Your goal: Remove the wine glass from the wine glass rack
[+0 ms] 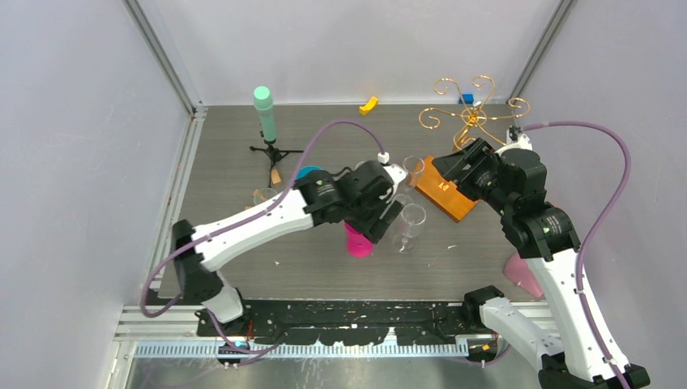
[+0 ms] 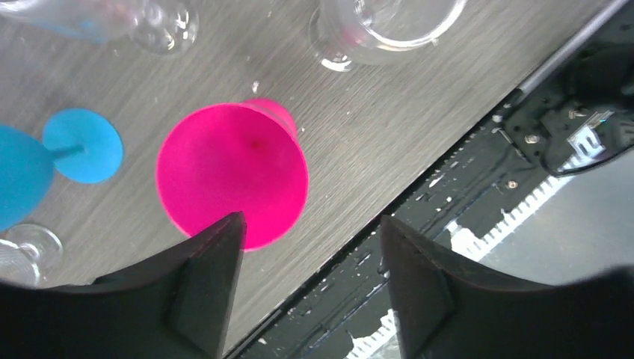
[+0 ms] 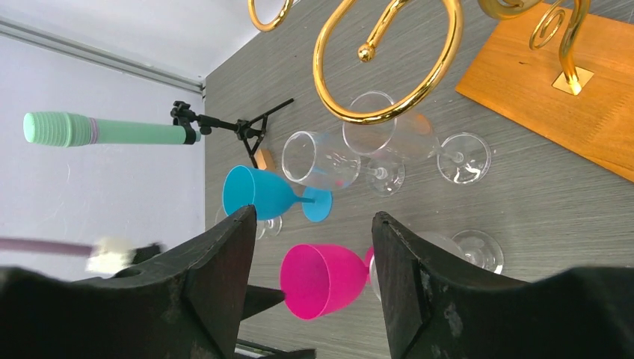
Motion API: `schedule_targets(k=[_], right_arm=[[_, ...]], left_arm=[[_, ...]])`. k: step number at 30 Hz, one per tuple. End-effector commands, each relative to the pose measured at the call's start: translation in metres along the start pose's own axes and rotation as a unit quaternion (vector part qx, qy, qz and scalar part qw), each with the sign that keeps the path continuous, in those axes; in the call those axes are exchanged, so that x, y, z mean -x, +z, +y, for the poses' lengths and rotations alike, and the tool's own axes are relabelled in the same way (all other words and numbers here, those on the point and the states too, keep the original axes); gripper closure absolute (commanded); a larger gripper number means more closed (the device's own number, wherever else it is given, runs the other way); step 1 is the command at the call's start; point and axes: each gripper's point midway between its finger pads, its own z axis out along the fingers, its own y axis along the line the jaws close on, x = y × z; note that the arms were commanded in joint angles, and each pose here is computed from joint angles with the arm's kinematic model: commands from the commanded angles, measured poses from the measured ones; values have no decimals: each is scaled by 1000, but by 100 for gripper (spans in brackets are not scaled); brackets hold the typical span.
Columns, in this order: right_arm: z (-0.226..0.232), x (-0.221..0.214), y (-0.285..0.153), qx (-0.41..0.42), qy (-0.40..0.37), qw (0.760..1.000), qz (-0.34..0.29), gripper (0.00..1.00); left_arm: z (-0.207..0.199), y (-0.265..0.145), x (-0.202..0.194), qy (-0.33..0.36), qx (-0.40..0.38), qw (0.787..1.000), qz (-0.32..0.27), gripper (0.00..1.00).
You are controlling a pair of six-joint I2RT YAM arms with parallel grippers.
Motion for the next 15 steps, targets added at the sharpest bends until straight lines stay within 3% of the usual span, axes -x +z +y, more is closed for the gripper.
schedule_targets(k=[1, 2, 6, 9, 11, 15], right_arm=[[14, 17, -10, 19, -5, 999, -28, 37], [14, 17, -10, 18, -5, 999, -30, 37], [10, 18, -11, 10, -5, 999, -33, 35], [8, 19, -14, 6, -8, 999, -37, 33], [6, 21, -16, 1, -14, 999, -42, 23], [-2, 29, -23, -20, -31, 997, -60, 13]], left_arm=[[-16, -55, 33, 2, -70, 990, -120, 8], [-20, -66, 34, 4, -90, 986, -139, 1], [-19, -106, 41, -2, -119, 967, -225, 0], [5, -132, 37, -22, -82, 957, -278, 0], [28, -150, 31, -41, -42, 950, -307, 0], [68, -184, 11, -58, 25, 931, -358, 0]])
